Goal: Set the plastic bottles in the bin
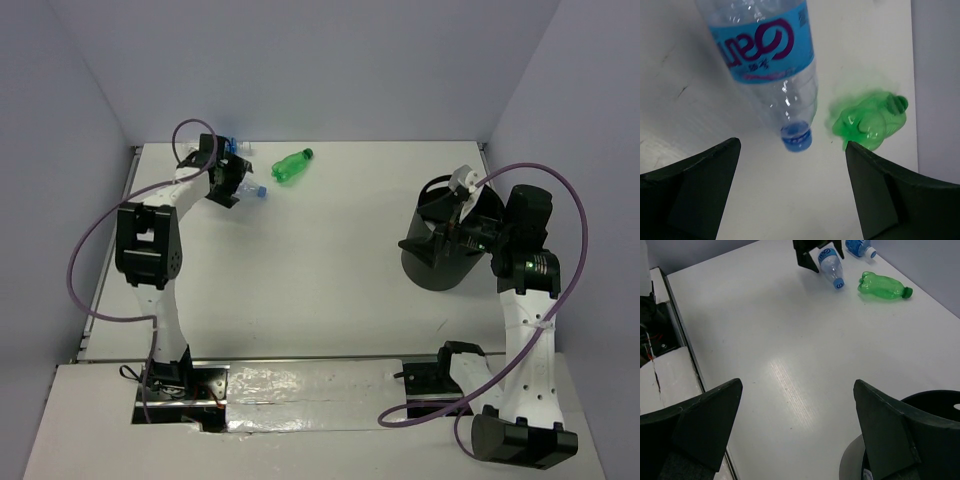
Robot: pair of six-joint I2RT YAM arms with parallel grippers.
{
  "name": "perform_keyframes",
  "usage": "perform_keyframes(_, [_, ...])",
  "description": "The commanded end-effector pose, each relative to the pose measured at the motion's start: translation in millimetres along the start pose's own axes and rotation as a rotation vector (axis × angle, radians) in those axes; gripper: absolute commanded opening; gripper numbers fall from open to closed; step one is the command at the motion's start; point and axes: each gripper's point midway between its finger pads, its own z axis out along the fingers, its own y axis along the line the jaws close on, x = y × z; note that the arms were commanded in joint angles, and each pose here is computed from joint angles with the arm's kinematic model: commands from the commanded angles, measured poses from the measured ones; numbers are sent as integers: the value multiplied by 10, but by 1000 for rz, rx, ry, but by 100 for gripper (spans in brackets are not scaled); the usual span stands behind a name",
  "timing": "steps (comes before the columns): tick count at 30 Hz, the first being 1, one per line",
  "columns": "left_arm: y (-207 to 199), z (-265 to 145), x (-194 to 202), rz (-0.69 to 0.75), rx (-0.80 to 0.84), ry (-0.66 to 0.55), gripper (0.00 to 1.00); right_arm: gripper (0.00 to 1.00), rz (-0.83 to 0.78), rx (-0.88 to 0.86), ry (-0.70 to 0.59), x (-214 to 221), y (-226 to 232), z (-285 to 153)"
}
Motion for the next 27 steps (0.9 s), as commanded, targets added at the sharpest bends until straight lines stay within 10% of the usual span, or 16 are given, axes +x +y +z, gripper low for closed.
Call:
perform_keyframes(1, [-136,88,-327,-83,-36,-91,100,100,-46,-16,-33,-98,50,-2])
perform_keyframes(12, [301,762,-462,-110,-165,-28,94,100,-27,17,-34,-93,-15,1])
perform_keyframes(20, [21,648,-675,31,32,-2,49,100,-32,35,-39,-113,-10,-16])
perform_keyframes(27, [-937,-460,-199,275,478,92,21,99,-76,66,-56,-236,19,-82])
